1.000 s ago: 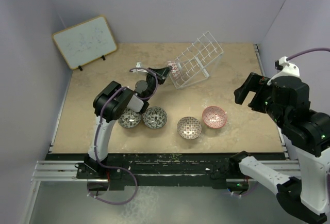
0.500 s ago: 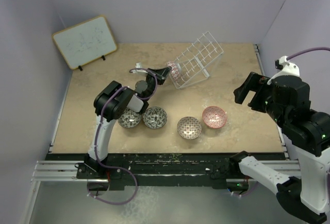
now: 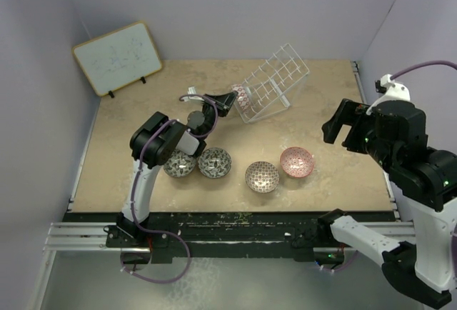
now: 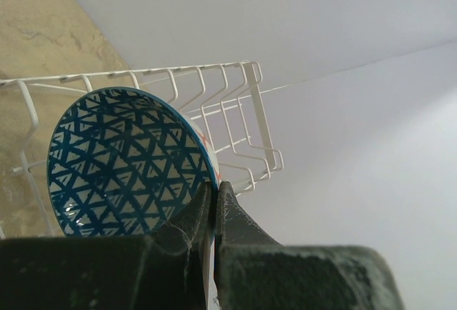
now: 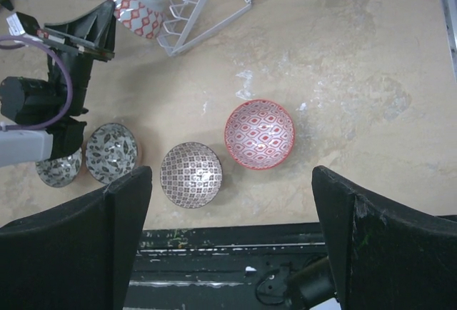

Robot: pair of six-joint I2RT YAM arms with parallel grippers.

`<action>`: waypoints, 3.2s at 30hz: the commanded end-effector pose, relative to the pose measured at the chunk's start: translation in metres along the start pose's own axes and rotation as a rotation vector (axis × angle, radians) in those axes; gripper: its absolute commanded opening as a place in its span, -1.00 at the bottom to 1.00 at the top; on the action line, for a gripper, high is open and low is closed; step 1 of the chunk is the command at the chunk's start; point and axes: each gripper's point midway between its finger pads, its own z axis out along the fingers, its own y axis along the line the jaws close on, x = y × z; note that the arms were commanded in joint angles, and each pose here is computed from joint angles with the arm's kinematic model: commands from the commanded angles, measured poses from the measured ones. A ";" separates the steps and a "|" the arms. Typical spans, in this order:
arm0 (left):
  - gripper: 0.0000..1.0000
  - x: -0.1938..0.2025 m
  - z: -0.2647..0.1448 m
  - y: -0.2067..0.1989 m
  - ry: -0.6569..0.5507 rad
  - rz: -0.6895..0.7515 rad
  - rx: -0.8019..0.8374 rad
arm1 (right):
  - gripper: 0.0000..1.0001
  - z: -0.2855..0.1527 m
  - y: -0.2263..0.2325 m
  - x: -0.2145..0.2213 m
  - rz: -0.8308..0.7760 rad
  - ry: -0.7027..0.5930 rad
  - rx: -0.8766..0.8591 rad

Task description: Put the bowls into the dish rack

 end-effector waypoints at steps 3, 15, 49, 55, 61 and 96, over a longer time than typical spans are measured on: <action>-1.00 -0.015 0.010 -0.086 -0.068 -0.071 0.262 | 0.89 0.003 0.005 0.002 -0.059 0.024 -0.025; -1.00 -0.008 0.012 -0.056 -0.070 -0.168 0.210 | 0.88 0.011 0.010 0.006 -0.103 0.062 -0.037; -1.00 0.000 0.028 -0.050 -0.027 -0.301 0.246 | 0.86 0.014 0.023 -0.009 -0.119 0.058 -0.067; -1.00 0.004 0.039 -0.042 -0.016 -0.332 0.269 | 0.86 0.019 0.024 -0.009 -0.126 0.067 -0.056; -1.00 0.012 0.047 -0.021 0.000 -0.385 0.268 | 0.86 0.027 0.026 -0.010 -0.138 0.082 -0.037; -1.00 0.041 0.047 0.035 0.053 -0.488 0.214 | 0.85 0.042 0.039 -0.017 -0.134 0.106 -0.044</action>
